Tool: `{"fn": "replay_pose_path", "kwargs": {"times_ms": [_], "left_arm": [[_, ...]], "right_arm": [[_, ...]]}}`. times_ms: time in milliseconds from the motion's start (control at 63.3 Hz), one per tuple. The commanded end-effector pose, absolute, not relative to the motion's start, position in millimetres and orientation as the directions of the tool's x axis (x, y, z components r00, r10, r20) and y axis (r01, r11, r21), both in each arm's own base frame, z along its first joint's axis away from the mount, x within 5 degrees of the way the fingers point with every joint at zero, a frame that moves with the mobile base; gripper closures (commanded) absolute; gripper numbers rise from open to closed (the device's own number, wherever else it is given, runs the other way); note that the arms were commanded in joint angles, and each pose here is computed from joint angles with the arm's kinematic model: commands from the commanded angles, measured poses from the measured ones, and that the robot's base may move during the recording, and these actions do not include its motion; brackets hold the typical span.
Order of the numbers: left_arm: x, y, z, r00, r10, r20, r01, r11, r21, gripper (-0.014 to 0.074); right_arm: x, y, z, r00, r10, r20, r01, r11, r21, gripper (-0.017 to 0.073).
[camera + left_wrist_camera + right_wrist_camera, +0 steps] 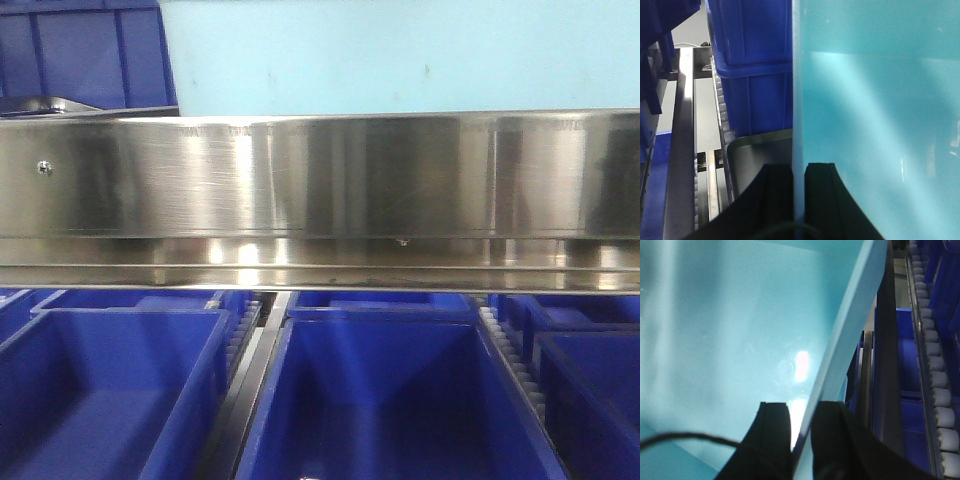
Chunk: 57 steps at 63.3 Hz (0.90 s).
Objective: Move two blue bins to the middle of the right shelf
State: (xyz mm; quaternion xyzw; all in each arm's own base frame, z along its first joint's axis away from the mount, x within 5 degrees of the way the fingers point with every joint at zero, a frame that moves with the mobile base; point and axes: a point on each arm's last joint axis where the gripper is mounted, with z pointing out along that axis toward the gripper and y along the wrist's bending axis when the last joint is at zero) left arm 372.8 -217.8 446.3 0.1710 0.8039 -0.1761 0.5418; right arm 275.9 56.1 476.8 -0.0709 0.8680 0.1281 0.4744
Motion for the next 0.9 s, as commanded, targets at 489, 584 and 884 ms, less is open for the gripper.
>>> {"fn": "replay_pose_path", "kwargs": {"times_ms": [489, 584, 884], "left_arm": [[371, -217, 458, -0.299, 0.047, -0.953, 0.473, 0.875, -0.106, 0.0704], [370, -217, 457, -0.305, 0.05, -0.951, 0.473, 0.875, -0.106, 0.0704], [354, -209, 454, -0.453, 0.117, -0.884, 0.462, 0.878, -0.121, 0.0704]], "right_arm": [[271, 59, 486, -0.49, -0.012, -0.872, -0.282, 0.948, 0.145, 0.0712], [271, 59, 486, -0.49, -0.012, -0.872, -0.282, 0.948, 0.145, 0.0712], [266, 59, 482, -0.537, -0.031, -0.843, -0.286, 0.947, 0.147, 0.0712]]}}
